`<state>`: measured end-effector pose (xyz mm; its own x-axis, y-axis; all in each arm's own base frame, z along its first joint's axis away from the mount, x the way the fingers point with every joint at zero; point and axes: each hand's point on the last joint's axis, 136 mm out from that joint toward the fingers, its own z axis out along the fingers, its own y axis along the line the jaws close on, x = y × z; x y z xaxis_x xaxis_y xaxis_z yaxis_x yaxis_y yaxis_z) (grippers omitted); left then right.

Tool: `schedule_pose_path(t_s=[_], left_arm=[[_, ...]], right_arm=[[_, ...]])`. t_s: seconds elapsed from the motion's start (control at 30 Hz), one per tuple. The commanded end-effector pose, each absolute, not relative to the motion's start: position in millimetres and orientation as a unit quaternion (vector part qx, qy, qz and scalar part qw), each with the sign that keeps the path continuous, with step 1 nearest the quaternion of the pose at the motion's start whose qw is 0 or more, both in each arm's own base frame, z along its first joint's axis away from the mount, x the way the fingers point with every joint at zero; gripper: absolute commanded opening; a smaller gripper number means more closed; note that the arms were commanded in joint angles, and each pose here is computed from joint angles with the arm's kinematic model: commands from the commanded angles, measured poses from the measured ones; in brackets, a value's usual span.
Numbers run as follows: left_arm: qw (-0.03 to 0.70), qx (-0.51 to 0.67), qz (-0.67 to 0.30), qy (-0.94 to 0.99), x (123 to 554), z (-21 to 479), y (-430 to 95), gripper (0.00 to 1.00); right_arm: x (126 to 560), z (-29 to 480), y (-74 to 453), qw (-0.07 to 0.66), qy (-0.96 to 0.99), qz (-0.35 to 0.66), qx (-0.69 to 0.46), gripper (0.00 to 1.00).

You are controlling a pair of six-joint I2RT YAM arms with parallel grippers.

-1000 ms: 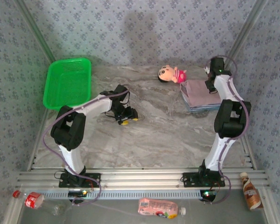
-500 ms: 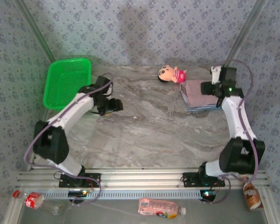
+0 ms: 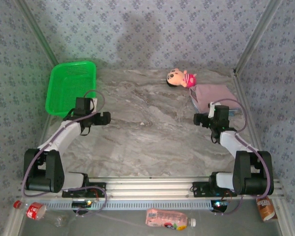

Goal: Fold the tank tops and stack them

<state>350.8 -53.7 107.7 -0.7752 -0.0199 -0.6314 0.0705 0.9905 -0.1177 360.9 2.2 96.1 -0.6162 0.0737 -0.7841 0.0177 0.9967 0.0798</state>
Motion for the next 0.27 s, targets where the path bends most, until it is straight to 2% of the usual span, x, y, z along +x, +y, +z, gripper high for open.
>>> schedule_pose_path(t_s=[0.0, 0.23], left_arm=[[0.419, 0.039, -0.047, 0.906, 382.1, 123.8, -49.4, 1.0], [0.448, 0.024, -0.056, 0.892, 393.6, 123.7, -41.7, 1.0]], right_arm=[[382.2, 118.5, -9.2, 0.5, 0.866, -0.01, 0.017, 1.0], [390.2, 119.9, -16.8, 0.513, 0.857, -0.032, 0.019, 1.0]])
